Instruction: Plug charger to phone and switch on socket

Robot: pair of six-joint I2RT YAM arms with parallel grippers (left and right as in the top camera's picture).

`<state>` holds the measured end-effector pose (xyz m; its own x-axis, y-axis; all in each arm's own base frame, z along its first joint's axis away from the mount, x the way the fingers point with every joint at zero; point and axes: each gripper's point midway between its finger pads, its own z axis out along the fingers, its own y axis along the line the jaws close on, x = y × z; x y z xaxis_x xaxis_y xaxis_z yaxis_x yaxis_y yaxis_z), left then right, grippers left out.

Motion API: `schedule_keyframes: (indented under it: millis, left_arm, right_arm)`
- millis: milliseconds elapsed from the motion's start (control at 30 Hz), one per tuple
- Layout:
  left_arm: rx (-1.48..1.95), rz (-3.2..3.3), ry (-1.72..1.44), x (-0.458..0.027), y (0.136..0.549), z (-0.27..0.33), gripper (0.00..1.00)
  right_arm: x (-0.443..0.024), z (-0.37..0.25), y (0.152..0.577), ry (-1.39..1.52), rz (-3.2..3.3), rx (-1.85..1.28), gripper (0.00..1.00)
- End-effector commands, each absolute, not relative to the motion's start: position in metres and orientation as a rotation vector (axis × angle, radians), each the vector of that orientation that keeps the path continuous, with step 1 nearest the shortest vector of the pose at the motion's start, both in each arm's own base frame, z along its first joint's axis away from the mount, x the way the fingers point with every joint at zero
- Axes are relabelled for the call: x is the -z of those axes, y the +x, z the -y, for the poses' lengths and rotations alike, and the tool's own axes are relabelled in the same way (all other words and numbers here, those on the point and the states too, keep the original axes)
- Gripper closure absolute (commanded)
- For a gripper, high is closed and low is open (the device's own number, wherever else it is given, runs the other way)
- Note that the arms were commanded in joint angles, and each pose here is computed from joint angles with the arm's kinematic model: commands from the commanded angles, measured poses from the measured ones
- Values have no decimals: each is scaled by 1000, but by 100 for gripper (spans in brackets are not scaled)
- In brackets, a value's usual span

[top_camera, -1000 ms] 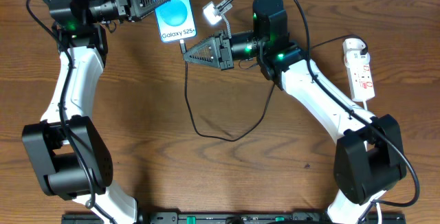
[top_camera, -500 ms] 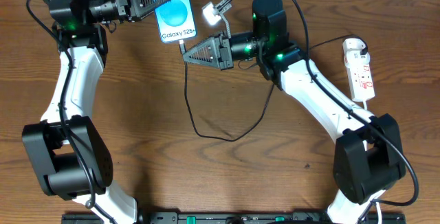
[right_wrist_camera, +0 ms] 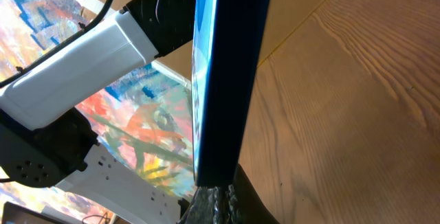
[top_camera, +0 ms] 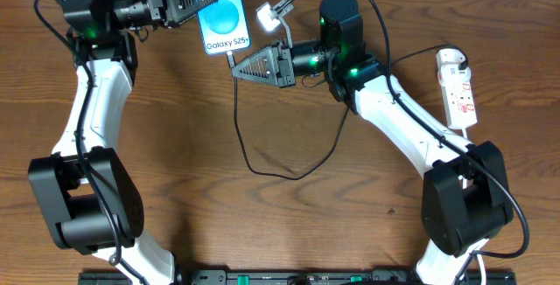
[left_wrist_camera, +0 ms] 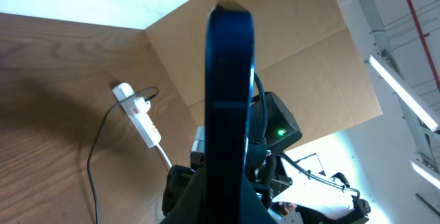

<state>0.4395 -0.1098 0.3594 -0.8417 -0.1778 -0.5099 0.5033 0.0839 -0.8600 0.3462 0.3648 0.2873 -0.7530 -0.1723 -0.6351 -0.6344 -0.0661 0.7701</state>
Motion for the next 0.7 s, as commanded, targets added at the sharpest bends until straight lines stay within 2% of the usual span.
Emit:
schedule_keyframes:
  millis: [0, 667]
  left_arm:
    - [1786, -1856, 355, -368, 435, 110, 93]
    - [1785, -1855, 354, -368, 435, 110, 93]
  right_arm:
    - [-286, -367, 343, -878, -1875, -1899, 99]
    - [-286, -365, 335, -914, -1877, -1937, 99]
